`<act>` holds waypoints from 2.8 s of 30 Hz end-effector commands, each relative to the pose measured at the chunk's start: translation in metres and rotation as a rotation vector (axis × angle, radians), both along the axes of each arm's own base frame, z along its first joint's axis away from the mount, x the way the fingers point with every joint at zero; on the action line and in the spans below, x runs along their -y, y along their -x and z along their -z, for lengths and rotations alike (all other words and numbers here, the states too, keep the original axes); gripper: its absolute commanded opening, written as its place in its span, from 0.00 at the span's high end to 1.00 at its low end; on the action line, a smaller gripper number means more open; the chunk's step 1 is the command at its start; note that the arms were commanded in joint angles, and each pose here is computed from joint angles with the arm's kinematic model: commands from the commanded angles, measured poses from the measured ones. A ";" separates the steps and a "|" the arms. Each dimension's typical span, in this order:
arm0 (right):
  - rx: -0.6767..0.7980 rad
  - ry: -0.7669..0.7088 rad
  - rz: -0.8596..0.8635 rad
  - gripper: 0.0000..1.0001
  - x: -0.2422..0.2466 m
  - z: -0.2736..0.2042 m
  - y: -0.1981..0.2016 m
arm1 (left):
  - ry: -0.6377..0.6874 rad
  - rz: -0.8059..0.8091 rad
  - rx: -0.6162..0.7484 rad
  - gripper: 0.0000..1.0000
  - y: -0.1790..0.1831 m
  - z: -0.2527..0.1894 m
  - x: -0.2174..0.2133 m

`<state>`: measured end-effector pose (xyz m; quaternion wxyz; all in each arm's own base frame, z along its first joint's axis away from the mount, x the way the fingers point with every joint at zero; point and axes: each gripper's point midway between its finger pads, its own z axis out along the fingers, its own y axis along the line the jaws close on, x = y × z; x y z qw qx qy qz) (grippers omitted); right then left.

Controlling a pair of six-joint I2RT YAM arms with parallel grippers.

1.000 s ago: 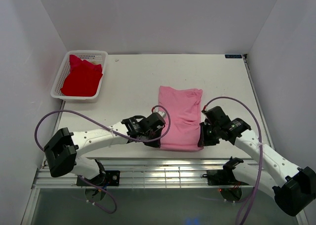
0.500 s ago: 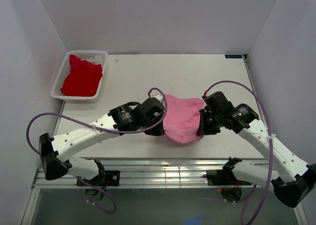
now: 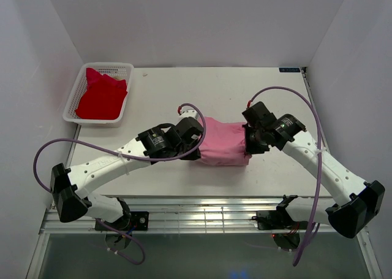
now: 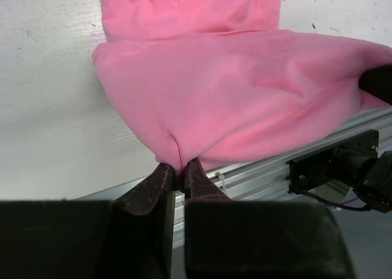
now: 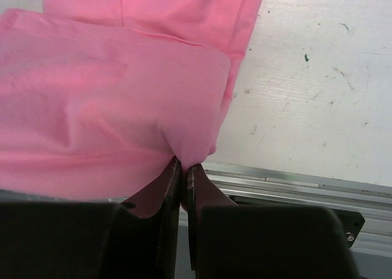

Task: Fold and stack the t-shirts
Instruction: Fold the long partially folded tshirt into a neat square

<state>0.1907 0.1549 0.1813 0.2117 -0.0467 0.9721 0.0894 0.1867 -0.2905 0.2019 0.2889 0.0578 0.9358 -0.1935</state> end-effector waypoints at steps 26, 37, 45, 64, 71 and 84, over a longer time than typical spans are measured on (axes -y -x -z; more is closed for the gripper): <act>0.189 0.137 0.096 0.92 0.043 -0.011 -0.107 | 0.061 -0.079 0.089 1.00 -0.110 0.023 0.007; 0.190 0.152 0.073 0.92 0.047 0.009 -0.157 | 0.062 -0.098 0.086 1.00 -0.137 0.030 0.009; 0.159 0.158 0.054 0.92 0.047 0.038 -0.189 | 0.049 -0.063 0.021 1.00 -0.151 0.063 0.016; 0.445 0.127 0.118 0.50 0.051 -0.016 -0.322 | -0.072 -0.304 0.251 0.05 -0.255 0.025 -0.009; 0.405 0.026 0.029 0.35 0.040 0.012 -0.270 | 0.004 -0.254 0.213 0.07 -0.231 0.026 0.010; 0.185 -0.084 -0.041 0.16 0.032 0.085 -0.220 | 0.091 -0.013 0.074 0.07 -0.203 0.070 0.091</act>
